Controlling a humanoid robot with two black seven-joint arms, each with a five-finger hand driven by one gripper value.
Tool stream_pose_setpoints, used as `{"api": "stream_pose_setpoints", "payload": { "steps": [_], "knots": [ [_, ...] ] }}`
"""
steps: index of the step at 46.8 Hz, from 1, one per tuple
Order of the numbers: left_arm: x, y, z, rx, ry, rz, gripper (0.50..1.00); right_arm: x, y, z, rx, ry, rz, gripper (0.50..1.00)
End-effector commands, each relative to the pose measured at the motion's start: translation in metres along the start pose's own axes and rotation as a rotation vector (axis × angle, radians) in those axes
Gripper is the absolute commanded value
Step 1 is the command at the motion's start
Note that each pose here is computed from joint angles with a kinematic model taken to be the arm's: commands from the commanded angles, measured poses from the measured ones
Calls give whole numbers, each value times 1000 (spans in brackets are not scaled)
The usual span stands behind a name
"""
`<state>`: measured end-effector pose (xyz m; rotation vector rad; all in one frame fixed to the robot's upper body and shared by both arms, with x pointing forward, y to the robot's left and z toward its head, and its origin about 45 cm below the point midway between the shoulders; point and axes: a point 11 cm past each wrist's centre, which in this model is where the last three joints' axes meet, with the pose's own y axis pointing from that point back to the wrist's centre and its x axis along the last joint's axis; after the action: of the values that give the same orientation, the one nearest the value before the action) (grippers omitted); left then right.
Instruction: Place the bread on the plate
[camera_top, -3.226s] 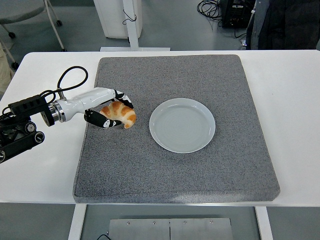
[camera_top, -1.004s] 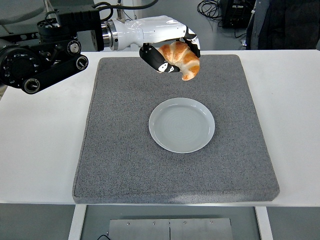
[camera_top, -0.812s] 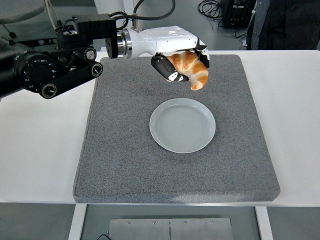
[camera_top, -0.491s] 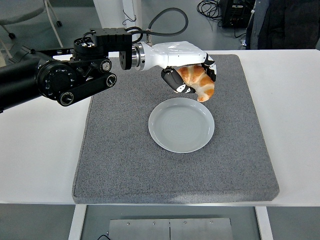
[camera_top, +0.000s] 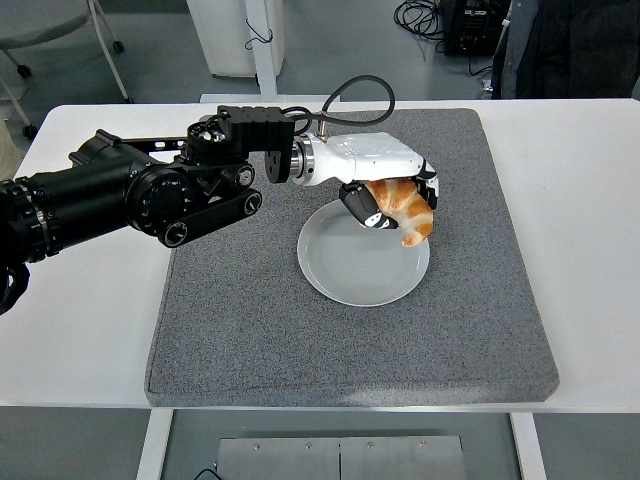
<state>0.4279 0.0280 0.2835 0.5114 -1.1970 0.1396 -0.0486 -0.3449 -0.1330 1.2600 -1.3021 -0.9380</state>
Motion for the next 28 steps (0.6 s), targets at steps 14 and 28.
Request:
{"api": "stream_pose_setpoints", "payload": {
  "steps": [14,28],
  "knots": [
    [-33,3,-12,30,25,-23,500,0,0,0,0,0,0,1000],
    [-50,8,-22,58,54,-21,500,0,0,0,0,0,0,1000]
  ]
}}
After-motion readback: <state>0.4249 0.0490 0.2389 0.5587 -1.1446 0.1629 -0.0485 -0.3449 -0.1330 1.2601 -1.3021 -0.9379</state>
